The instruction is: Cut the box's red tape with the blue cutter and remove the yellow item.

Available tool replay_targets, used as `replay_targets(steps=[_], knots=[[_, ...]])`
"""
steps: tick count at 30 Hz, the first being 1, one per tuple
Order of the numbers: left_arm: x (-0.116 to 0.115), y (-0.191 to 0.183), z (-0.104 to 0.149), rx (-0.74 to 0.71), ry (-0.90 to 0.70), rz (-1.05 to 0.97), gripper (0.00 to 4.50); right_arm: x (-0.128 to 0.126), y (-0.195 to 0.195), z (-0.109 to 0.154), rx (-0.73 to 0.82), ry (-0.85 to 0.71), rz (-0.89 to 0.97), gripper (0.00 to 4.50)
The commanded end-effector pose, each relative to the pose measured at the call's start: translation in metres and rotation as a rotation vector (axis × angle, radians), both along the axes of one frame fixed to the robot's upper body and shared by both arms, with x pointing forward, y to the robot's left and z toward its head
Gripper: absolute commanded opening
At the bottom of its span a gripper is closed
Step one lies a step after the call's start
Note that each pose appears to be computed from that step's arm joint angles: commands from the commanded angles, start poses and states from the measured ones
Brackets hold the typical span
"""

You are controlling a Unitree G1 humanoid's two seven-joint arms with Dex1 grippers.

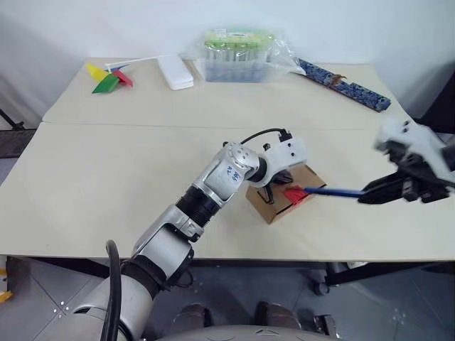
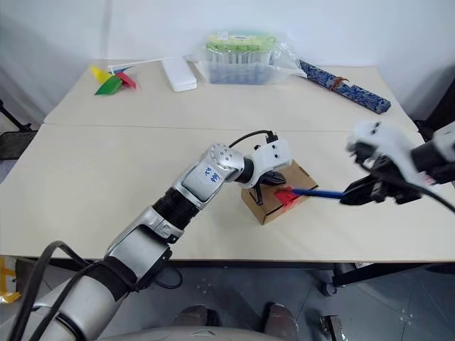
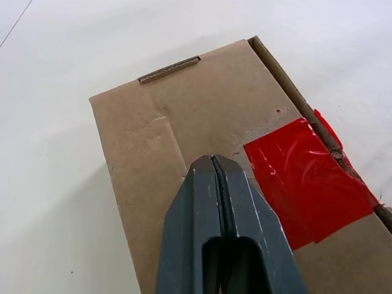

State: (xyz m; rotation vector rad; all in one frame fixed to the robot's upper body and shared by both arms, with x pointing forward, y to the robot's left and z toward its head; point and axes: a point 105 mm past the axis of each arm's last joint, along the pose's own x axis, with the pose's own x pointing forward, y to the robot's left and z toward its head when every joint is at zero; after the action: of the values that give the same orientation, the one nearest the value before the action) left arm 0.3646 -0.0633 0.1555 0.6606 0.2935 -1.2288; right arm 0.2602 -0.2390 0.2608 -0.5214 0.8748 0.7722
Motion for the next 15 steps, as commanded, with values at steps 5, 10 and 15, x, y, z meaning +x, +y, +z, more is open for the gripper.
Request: replay_targets(steps=[5,10,15], knots=[[0.01,0.048,-0.062,0.193,0.134,0.156,0.01,-0.004,-0.027,0.028,-0.036,-0.122,-0.081,0.14],[0.01,0.049,-0.062,0.197,0.136,0.153,0.01,-0.002,-0.04,0.027,-0.033,-0.161,-0.147,0.14],[0.01,0.049,-0.062,0.2,0.142,0.152,0.01,0.018,-0.054,0.017,0.003,-0.311,-0.246,0.14]])
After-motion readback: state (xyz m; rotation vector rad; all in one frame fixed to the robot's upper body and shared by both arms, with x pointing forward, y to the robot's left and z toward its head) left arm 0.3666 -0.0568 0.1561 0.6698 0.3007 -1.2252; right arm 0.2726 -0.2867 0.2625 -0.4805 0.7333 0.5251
